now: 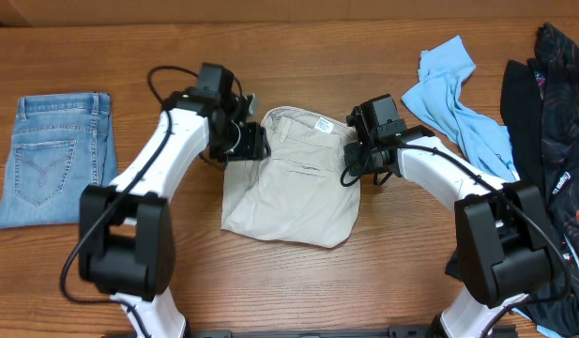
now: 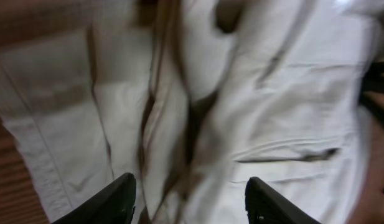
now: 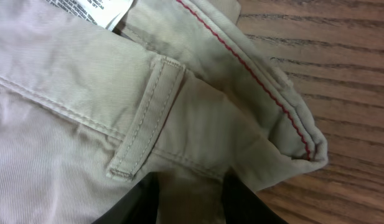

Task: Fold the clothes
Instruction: 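Hold the shorts with the left gripper and release the right gripper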

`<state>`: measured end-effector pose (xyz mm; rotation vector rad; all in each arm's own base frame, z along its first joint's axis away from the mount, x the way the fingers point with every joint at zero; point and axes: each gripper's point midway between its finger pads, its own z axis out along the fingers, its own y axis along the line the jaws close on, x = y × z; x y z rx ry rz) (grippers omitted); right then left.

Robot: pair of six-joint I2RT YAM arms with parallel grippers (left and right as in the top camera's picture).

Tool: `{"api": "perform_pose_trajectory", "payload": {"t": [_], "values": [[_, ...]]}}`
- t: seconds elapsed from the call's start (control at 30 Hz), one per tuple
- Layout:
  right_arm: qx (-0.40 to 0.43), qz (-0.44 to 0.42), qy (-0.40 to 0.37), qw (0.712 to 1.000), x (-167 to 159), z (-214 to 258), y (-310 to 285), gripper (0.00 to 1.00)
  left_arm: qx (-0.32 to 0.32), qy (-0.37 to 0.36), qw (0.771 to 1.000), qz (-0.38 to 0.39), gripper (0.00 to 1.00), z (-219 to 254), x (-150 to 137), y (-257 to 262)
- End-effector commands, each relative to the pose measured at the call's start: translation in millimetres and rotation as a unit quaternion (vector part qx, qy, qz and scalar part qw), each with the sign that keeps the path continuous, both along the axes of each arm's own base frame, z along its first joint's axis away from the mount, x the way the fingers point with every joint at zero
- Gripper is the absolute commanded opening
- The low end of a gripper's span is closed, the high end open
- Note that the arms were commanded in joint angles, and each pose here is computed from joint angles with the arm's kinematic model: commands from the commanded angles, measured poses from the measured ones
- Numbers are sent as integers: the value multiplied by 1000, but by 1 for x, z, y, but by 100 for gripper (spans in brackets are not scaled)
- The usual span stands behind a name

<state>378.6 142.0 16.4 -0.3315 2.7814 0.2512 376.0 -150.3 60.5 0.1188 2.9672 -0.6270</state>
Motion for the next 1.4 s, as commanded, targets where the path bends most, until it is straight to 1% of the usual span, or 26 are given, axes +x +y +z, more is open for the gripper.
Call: {"api": "perform_pose_trajectory", "payload": {"t": [0.0,0.07,0.1,0.13,0.17,0.2,0.27,0.33,0.37,0.4,0.47,0.53,0.63,0.77,0.83,1.03,1.07,1.13,1.23,1.37], "values": [[-7,-5,-4,1000,6,1,-3,38,40,40,998,41,62,-22,-5,16],[-7,-5,-4,1000,6,1,-3,38,68,38,996,51,64,-26,-3,28],[-6,-5,-4,1000,6,1,-3,38,77,35,995,54,67,-27,-2,32],[-6,-5,-4,1000,6,1,-3,38,87,33,994,58,73,-27,-1,37],[-7,-5,-4,1000,6,1,-3,38,97,33,993,61,76,-28,-1,40],[-7,-5,-4,1000,6,1,-3,38,106,36,992,66,77,-29,-2,44],[-7,-5,-4,1000,6,1,-3,38,111,40,991,67,78,-29,-4,46],[-7,-5,-4,1000,6,1,-3,38,109,41,991,66,85,-30,-4,45],[-6,-5,-4,1000,6,1,-3,38,106,41,991,64,87,-30,-4,44],[-7,-5,-4,1000,6,1,-3,38,94,40,993,51,86,-30,-5,40],[-7,-5,-4,1000,6,1,-3,38,43,32,999,10,85,-24,-5,22],[-7,-5,-3,1000,6,1,-3,38,-3,22,1000,-13,84,-18,-3,6],[-7,-5,-2,1000,5,0,-3,38,-16,6,1000,-14,84,-15,4,2],[-7,-5,-2,1000,5,1,-3,38,-60,-21,997,-36,82,-7,13,-13],[-7,-5,-2,1000,5,1,-3,38,-67,-28,997,-38,81,-5,16,-16],[-8,-5,-1,1000,5,0,-3,38,-66,-34,997,-39,71,-5,18,-16],[-8,-5,0,1000,4,0,-4,38,-67,-42,996,-38,71,-4,22,-15],[-8,-5,0,1000,4,0,-4,38,-70,-61,995,-35,74,-2,31,-15],[-8,-5,0,1000,4,0,-4,38,-74,-73,995,-3,74,2,44,-15],[-8,-5,0,1000,5,0,-4,39,-85,-84,993,6,73,6,51,-19]]}}
